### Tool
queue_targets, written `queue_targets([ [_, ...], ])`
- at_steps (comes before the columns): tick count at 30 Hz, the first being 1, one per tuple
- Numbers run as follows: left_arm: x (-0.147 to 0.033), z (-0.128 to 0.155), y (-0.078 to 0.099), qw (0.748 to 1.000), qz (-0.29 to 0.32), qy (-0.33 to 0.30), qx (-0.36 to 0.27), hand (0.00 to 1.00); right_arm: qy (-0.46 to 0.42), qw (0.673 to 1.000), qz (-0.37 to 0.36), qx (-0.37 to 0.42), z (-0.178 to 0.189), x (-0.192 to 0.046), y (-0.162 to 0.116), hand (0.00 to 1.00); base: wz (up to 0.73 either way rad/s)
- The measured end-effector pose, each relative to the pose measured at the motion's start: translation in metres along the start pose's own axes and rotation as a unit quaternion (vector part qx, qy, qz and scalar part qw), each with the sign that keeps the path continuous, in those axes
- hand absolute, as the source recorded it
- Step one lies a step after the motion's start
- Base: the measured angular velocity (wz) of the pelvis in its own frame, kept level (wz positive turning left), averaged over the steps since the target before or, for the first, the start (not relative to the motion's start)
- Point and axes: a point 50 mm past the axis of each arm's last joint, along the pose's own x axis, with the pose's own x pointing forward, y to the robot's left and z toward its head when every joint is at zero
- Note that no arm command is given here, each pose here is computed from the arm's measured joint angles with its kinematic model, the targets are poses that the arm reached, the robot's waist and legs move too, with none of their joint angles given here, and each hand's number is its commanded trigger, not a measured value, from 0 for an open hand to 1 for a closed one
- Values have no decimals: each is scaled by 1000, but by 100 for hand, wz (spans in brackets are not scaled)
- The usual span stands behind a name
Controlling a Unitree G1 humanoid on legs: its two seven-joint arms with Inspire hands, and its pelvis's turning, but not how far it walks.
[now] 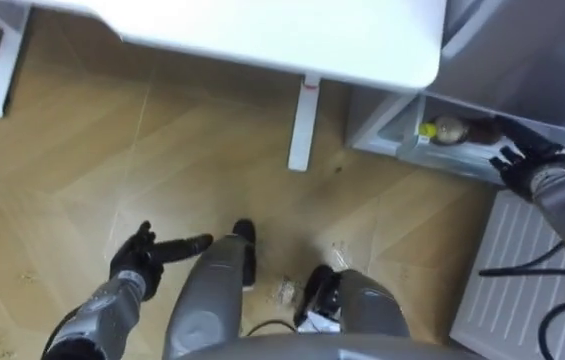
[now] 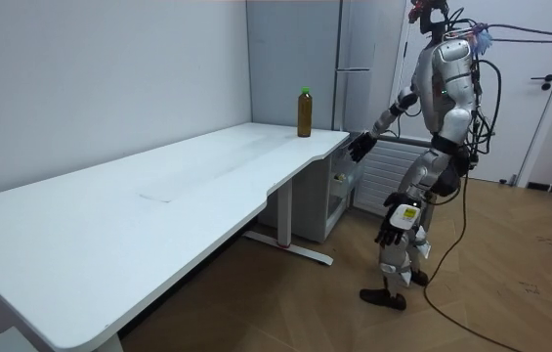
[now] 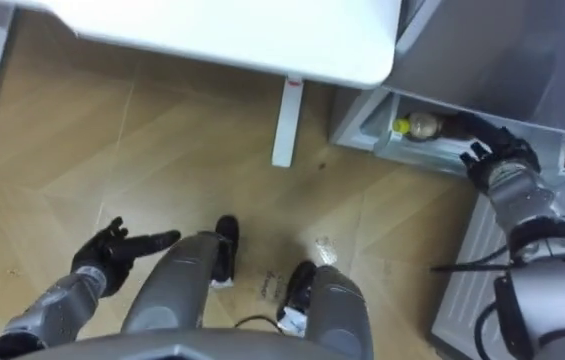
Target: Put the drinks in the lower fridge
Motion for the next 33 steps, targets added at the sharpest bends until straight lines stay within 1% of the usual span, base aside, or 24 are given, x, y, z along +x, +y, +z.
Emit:
queue_targets([
  [2, -2, -5, 5, 1000, 5, 6, 5, 0, 20, 1000, -3, -18, -18, -3, -17, 0, -2],
  [4, -5, -10, 11, 1000, 9, 9, 7, 0, 36, 999, -3, -19, -32, -7, -30, 0, -3],
  [6, -9, -19, 17, 1000, 13, 17, -9, 0, 48, 998, -4, -32, -45, -12, -42, 0, 2],
  [8, -13, -27, 22, 999, 23, 23, -23, 0, 75, 996, -8, -50, -69, -20, -57, 0, 2],
  [10, -17, -36, 25, 999, 31, 30, -34, 0, 95, 994, -12, -47, -86, -26, -64, 0, -7],
  [12, -20, -38, 24, 999, 27, 26, -37, 0, 103, 993, -3, -49, -95, -30, -65, 0, -2],
  [16, -23, -43, 25, 999, 28, 30, -19, 0, 138, 985, -10, -101, -120, -45, -86, 0, 0],
  [20, -27, -52, 27, 998, 37, 38, -37, 0, 193, 966, -17, -169, -155, -62, -99, 0, -1],
  [23, -28, -56, 26, 997, 40, 41, -42, 0, 219, 955, -18, -201, -169, -69, -102, 0, 0],
  [27, -26, -53, 23, 997, 52, 35, -41, 0, 247, 937, -24, -247, -184, -75, -107, 0, 0],
  [29, -25, -53, 20, 998, 56, 31, -27, 0, 258, 926, -24, -276, -190, -79, -109, 0, 0],
  [33, -22, -48, 16, 998, 59, 22, -23, 0, 259, 914, -30, -311, -196, -83, -111, 0, 0],
])
